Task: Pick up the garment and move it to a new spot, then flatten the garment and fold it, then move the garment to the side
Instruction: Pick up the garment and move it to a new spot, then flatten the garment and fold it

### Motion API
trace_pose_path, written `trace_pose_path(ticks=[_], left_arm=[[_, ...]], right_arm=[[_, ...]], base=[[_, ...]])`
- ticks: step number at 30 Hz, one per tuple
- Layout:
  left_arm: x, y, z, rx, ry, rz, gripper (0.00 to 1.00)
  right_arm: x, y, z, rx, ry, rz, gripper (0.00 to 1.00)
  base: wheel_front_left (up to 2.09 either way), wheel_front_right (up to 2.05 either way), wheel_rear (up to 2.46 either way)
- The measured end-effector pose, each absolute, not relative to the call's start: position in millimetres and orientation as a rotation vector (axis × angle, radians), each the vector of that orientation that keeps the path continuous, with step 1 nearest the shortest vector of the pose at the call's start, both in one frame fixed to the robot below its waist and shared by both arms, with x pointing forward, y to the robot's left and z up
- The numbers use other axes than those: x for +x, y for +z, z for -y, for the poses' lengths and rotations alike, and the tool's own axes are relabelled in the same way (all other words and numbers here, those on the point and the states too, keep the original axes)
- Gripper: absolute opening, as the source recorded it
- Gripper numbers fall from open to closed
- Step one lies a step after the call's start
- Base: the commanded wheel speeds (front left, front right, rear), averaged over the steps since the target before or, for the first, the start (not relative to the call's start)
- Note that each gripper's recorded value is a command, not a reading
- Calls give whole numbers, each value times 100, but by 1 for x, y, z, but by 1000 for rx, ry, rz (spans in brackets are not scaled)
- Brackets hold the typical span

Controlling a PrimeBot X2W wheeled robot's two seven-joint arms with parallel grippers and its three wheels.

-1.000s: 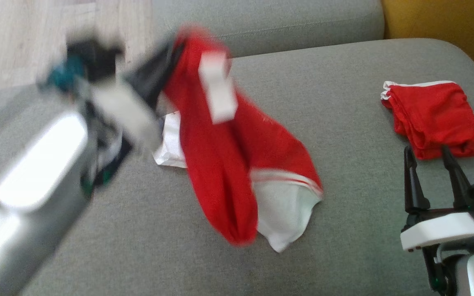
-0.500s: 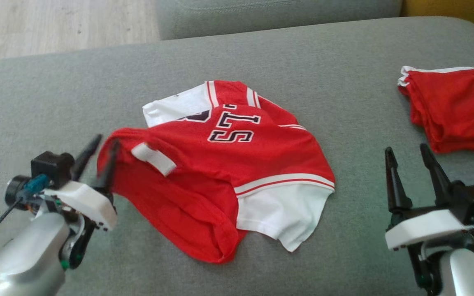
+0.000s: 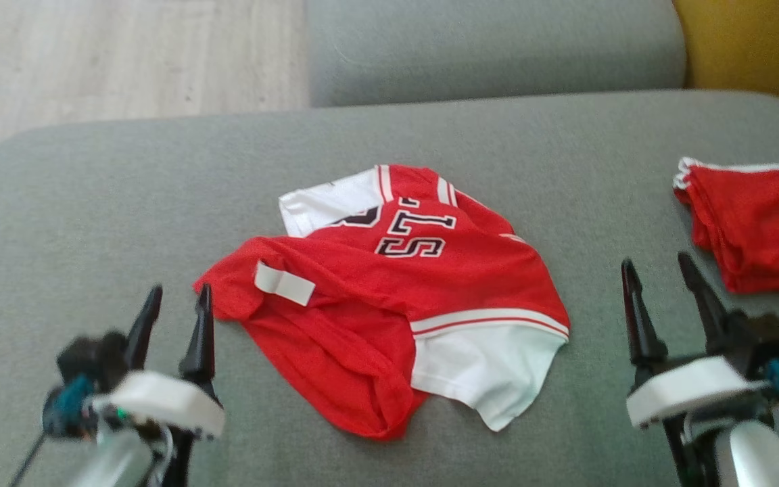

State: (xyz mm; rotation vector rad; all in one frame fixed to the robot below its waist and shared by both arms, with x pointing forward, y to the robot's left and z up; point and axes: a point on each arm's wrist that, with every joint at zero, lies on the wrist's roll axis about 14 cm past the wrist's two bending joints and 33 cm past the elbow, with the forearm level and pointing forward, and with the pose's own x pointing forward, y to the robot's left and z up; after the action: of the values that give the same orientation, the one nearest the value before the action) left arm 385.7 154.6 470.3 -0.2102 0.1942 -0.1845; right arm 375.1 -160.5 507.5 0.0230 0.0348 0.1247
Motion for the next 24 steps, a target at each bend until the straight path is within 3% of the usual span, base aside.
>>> trace_pose_path(ticks=[7,12,24], left_arm=[[336,474,-175,-297,-10,-141,100],[303,458,-172,-279,7,-175,100],[295,463,-165,-303,9,-146,100]], right_arm=[[352,489,154,29,146,-84,100],[338,481,155,55,144,-94,100],[320,464,147,95,161,-119,100]], base=[[0,0,0],[0,0,0],[0,0,0]])
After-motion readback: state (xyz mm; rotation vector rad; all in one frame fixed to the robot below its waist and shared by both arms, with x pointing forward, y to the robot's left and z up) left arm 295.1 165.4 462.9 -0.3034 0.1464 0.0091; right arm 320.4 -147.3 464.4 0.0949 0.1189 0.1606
